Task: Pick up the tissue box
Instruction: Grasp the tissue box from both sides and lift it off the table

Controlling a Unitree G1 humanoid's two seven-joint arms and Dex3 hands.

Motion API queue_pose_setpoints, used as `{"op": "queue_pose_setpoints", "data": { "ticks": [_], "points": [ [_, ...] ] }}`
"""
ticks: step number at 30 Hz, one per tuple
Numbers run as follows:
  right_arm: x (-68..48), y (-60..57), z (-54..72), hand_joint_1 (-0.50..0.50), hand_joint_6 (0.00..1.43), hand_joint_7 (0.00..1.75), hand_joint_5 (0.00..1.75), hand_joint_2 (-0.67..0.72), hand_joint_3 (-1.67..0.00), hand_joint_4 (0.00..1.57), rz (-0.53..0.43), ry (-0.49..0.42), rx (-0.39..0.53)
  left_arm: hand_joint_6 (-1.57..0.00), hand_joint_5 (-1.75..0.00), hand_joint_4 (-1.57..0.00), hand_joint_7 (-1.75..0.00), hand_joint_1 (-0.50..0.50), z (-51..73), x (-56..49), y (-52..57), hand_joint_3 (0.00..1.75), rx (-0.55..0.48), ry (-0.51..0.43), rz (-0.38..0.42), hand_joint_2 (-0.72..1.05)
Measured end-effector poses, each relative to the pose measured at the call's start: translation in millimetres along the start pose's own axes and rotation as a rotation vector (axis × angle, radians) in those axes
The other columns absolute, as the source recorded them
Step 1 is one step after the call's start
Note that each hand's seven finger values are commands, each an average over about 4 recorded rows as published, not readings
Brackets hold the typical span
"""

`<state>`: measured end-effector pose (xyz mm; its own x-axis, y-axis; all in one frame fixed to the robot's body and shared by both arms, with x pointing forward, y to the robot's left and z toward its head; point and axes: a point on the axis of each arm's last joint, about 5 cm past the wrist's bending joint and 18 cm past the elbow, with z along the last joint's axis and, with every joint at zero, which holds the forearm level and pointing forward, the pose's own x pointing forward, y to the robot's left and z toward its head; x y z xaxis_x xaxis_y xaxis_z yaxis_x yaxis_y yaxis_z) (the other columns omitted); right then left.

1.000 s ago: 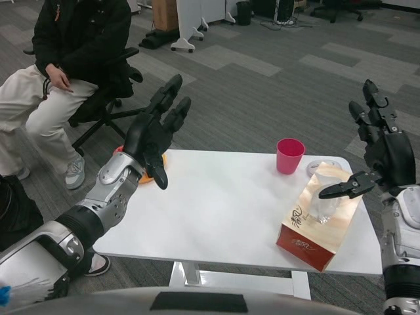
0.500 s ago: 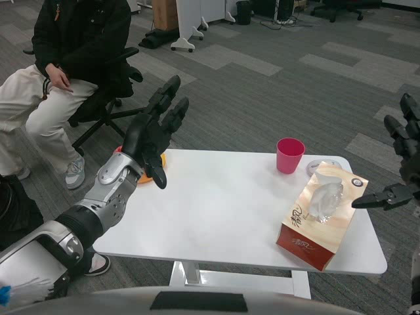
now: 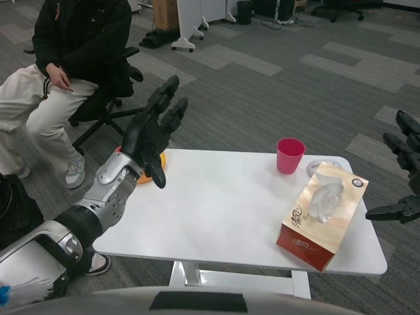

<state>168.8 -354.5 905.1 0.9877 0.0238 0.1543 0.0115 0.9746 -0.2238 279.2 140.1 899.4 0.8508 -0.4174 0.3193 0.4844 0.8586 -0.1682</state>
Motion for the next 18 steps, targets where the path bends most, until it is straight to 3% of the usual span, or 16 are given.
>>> {"op": "queue_pose_setpoints", "data": {
  "ticks": [7, 18],
  "points": [
    [-1.6, -2.3, -8.4, 0.24, 0.00, 0.07, 0.29, 0.03, -0.63, 0.00, 0.045, 0.086, 0.005, 0.00, 0.00, 0.00, 0.00, 0.50, -0.2, -0.1, 0.0, 0.04, 0.000, 0.001, -0.001, -0.64],
    [9.5, 1.0, -21.1, 0.21, 0.00, 0.07, 0.29, -0.02, -0.63, 0.00, 0.083, 0.177, 0.052, 0.00, 0.00, 0.00, 0.00, 0.50, -0.2, -0.4, 0.5, 0.07, 0.002, 0.003, 0.000, -0.64]
  ]
}}
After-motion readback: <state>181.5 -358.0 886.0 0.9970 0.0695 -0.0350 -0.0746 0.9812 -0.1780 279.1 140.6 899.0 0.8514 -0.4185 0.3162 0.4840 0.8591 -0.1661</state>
